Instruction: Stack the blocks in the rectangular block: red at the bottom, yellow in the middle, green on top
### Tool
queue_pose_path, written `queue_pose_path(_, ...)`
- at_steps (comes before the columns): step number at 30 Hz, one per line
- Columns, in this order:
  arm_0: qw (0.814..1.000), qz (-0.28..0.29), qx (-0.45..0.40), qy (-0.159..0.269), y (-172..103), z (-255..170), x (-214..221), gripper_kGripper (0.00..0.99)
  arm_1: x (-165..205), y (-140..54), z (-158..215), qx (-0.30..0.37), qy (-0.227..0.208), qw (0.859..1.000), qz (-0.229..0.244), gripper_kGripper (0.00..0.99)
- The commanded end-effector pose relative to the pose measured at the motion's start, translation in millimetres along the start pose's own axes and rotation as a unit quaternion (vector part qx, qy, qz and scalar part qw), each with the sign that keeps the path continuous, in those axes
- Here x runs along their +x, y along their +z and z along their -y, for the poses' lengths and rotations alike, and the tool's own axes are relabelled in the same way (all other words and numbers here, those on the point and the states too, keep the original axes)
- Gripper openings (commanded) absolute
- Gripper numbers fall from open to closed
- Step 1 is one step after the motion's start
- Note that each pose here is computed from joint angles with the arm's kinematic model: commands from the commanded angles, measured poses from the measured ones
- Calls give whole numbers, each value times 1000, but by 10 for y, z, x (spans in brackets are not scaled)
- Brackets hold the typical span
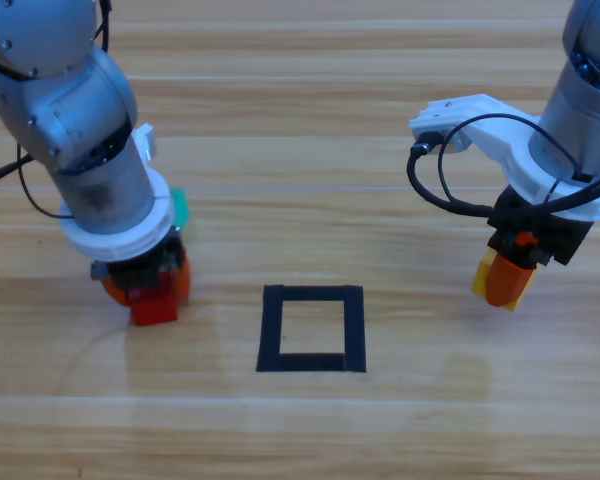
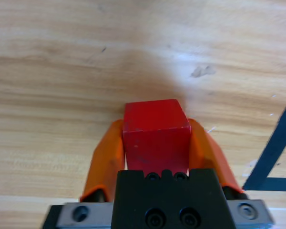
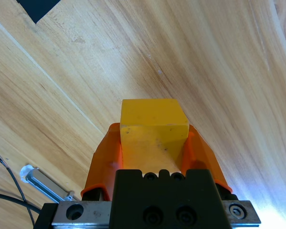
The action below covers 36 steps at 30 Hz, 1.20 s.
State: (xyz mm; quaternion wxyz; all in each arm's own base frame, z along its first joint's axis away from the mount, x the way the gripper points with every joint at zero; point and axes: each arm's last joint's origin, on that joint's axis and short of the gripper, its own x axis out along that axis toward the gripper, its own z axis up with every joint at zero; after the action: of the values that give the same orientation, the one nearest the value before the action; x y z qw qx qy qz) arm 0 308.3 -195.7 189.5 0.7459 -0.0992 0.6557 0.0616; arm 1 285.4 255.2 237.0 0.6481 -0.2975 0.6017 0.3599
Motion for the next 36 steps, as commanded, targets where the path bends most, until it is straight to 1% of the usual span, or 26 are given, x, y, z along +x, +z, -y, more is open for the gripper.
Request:
queue_pose_path(1,1000,-1,10,26,-57,-99,-94,202,101,5,-111,-12,6,1000,-7,0)
queue_pose_path(3,1000,1,16,27,-71,-127,-141,103,101,5,-113,-12,8,1000,-6,0)
queue_pose_path(6,999,10,23,22,-40,-88,-226,101,92,-1,-115,-11,7,1000,-6,0)
queue_pose_path(8,999,16,46,18,-68,98,-296,98,93,-8,-116,-11,8,1000,-6,0)
queue_pose_path(10,997,16,76,17,-125,375,-357,91,87,-10,-117,-10,7,1000,-6,0)
queue_pose_path(13,992,10,120,28,-275,852,-338,61,84,-14,-118,-8,7,1000,-6,0)
queue_pose_path(15,989,0,142,38,-390,1107,-252,18,72,-17,-119,-7,7,1000,-4,0)
queue_pose_path(17,987,-7,154,37,-497,1267,-169,0,72,-17,-119,-7,7,1000,-4,0)
queue_pose_path(20,986,-18,159,38,-629,1438,-47,0,75,-20,-120,-6,7,1000,-5,0)
queue_pose_path(25,989,-26,137,38,-723,1529,19,0,87,-25,-119,-6,7,1000,-7,0)
queue_pose_path(32,993,-26,108,25,-714,1539,-41,0,102,-16,-117,-6,8,1000,-8,0)
queue_pose_path(36,994,-26,101,11,-698,1586,-68,0,114,-13,-116,-6,8,1000,-10,0)
